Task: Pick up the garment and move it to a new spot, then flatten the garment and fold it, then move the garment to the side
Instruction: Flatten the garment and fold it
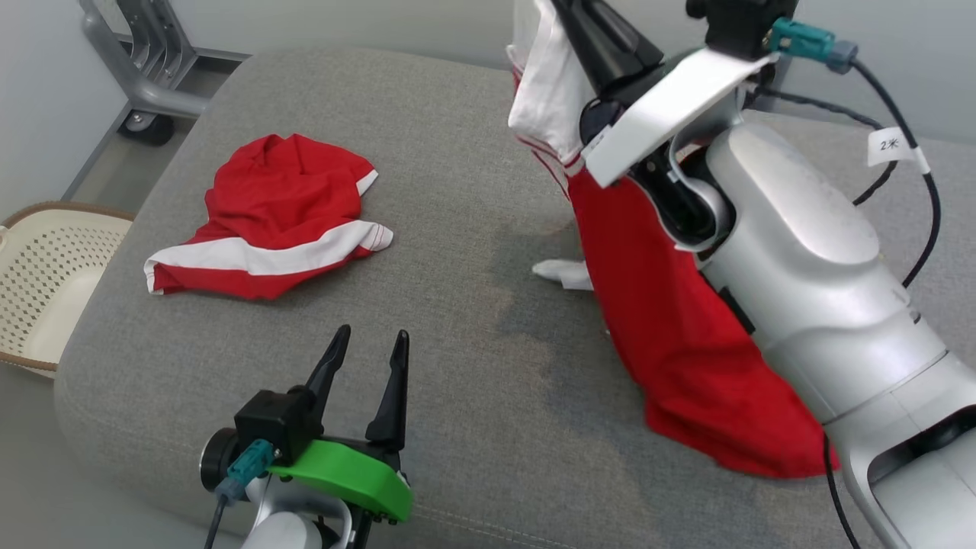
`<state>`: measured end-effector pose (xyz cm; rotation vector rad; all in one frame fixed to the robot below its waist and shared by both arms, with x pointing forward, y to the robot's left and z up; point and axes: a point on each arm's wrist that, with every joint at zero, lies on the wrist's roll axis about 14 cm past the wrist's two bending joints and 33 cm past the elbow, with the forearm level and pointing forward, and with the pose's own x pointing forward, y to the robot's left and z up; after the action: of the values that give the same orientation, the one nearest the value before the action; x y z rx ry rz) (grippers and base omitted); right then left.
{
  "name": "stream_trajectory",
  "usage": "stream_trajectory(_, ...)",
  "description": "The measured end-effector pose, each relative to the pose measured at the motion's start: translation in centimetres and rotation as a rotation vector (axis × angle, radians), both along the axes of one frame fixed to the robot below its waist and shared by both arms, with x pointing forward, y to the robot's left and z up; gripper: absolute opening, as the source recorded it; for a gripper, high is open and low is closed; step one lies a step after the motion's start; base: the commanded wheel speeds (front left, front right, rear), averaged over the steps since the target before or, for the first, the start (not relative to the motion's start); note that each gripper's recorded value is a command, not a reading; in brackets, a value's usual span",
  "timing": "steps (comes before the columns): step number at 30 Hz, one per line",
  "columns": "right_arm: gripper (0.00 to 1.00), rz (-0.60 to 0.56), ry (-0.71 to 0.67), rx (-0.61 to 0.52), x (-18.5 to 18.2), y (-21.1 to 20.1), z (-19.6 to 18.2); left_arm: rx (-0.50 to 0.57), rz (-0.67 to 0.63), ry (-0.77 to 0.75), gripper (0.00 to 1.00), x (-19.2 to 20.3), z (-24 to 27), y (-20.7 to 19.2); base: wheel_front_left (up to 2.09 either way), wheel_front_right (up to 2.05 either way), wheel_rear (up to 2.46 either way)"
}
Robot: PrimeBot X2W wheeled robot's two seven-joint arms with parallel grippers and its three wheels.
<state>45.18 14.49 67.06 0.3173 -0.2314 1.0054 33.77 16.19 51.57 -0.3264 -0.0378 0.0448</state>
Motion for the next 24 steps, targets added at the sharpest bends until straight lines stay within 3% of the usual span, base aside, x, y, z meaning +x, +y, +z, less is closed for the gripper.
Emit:
stream_trajectory(8, 0.0, -0.173, -0.073, 0.164, 3.1, -5.0, 7.8, -0.023, -0.017, -0.045, 1.0, -0.5, 1.4, -1.0, 0.0, 0.0, 0.0)
stream_trajectory(13, 0.0, -0.329, -0.08, 0.208, 5.1, -8.9, 9.7, -0.038, 0.012, -0.04, 1.0, -1.3, 1.1, -0.2, 0.0, 0.0, 0.0)
stream_trajectory(16, 0.0, -0.467, -0.057, 0.17, 7.2, -13.0, 8.1, -0.037, 0.013, -0.024, 1.0, -1.5, 0.5, 0.0, 0.0, 0.0, 0.0)
stream_trajectory(24, 0.0, -0.818, 0.146, -0.012, 9.3, -26.3, -3.4, -0.028, -0.033, -0.017, 1.0, -0.8, 0.3, -1.0, 0.0, 0.0, 0.0)
